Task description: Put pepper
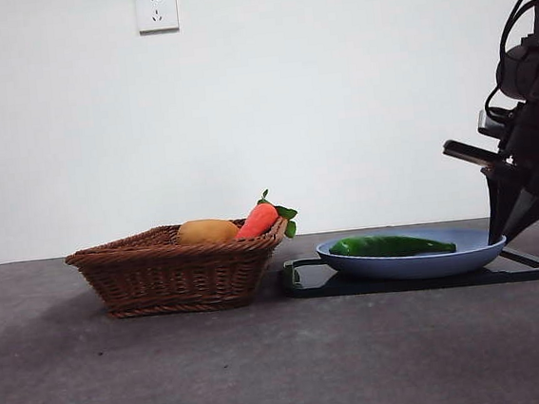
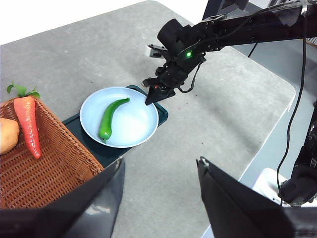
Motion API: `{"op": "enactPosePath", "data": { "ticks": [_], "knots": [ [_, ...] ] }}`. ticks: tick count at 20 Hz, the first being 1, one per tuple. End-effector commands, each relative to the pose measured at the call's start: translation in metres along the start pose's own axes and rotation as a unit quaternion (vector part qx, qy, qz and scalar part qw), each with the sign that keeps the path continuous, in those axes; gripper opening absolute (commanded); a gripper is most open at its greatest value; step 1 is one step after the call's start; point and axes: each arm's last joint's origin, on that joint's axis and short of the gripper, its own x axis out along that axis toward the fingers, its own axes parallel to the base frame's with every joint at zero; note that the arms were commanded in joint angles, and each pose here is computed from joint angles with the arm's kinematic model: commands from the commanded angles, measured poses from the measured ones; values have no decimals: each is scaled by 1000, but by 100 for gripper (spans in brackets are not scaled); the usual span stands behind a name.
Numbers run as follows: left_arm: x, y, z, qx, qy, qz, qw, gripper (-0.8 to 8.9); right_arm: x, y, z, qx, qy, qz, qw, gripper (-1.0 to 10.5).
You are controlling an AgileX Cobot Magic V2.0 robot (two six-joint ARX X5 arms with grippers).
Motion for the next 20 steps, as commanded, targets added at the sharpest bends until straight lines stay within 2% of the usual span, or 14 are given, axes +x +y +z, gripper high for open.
{"op": "enactPosePath", "data": {
  "ticks": [1, 5, 8, 12, 17, 20],
  "knots": [
    [-2, -2, 4, 6, -6, -4, 1000, 260, 4, 1, 5, -16, -2, 0, 1000, 15],
    [-2, -2, 4, 6, -6, -4, 1000, 260, 1, 1, 4, -15, 0, 0, 1000, 170],
    [-2, -2, 4, 6, -4, -4, 1000, 260, -21, 9, 2, -32, -13, 1, 999, 185],
    [-2, -2, 3, 8, -2, -3, 1000, 258, -85, 29, -12, -72, -48, 8, 996, 185],
    [-2, -2, 3, 14, -1, -4, 1000, 258, -186, 69, -73, -133, -85, 23, 987, 181],
    [-2, -2, 3, 23, -1, -4, 1000, 258, -240, 87, -123, -172, -131, 41, 976, 181]
  ]
}}
